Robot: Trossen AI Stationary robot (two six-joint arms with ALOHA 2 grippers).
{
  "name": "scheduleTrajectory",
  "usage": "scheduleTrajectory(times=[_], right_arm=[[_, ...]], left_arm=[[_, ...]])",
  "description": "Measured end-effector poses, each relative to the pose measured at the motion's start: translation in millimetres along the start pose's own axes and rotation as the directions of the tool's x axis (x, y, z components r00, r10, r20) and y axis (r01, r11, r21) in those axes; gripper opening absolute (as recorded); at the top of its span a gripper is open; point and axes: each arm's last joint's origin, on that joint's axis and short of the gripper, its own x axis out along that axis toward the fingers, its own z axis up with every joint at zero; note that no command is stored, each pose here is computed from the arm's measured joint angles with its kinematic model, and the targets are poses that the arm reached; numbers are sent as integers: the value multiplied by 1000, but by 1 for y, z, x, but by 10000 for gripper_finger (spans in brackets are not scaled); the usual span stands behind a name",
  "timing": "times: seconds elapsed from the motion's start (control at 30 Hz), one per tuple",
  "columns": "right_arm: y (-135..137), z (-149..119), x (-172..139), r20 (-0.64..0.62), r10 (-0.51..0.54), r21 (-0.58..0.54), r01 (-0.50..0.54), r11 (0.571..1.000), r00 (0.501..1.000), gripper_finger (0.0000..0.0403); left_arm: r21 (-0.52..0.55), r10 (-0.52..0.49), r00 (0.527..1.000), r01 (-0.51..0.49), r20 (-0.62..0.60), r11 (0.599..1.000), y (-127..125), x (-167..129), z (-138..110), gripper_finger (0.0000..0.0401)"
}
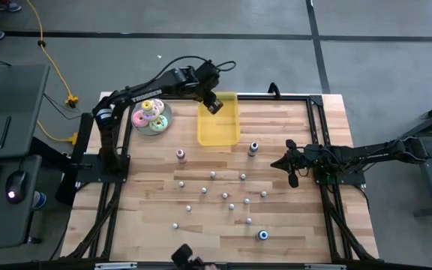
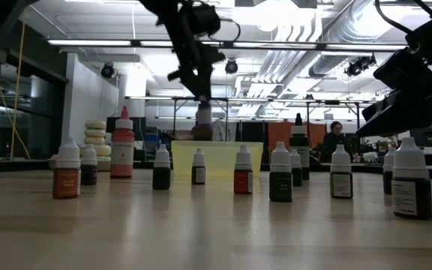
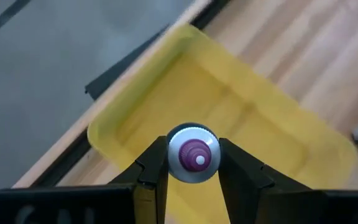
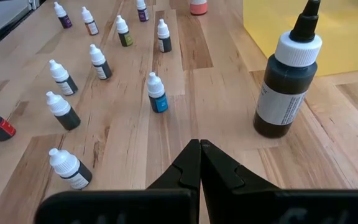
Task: Pick & Place food coloring
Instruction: Put the large purple food coloring bottle into the yellow bin
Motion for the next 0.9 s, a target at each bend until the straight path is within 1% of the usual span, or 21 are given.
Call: scheduleTrajectory(times=[0.07,0.13,0.23,0.4,0.47,0.57,0.67,0.9], right_arm=[[0,0,0,0,1,0,-1,1000,1000,0],[0,0,0,2,1,0,-1,1000,1000,0],[0,0,0,4,1,0,-1,1000,1000,0],[0,0,0,4,1,0,-1,1000,1000,0],[0,0,0,3,1,0,-1,1000,1000,0],[0,0,0,4,1,0,-1,1000,1000,0],[0,0,0,4,1,0,-1,1000,1000,0],[0,0,0,2,1,0,-1,1000,1000,0]], left_arm=[[-30,22,1000,-22,-18,999,9,9,0,98],[-72,32,999,-34,-20,997,13,19,2,98],[-125,58,997,-65,-57,990,19,33,-1,98],[-233,71,996,-83,-58,969,26,43,1,98],[-263,82,994,-100,-76,960,31,47,-1,98],[-298,131,989,-143,-63,944,35,52,1,98],[-309,158,983,-180,-95,934,42,58,-2,98],[-323,160,980,-190,-117,927,43,74,-5,98]])
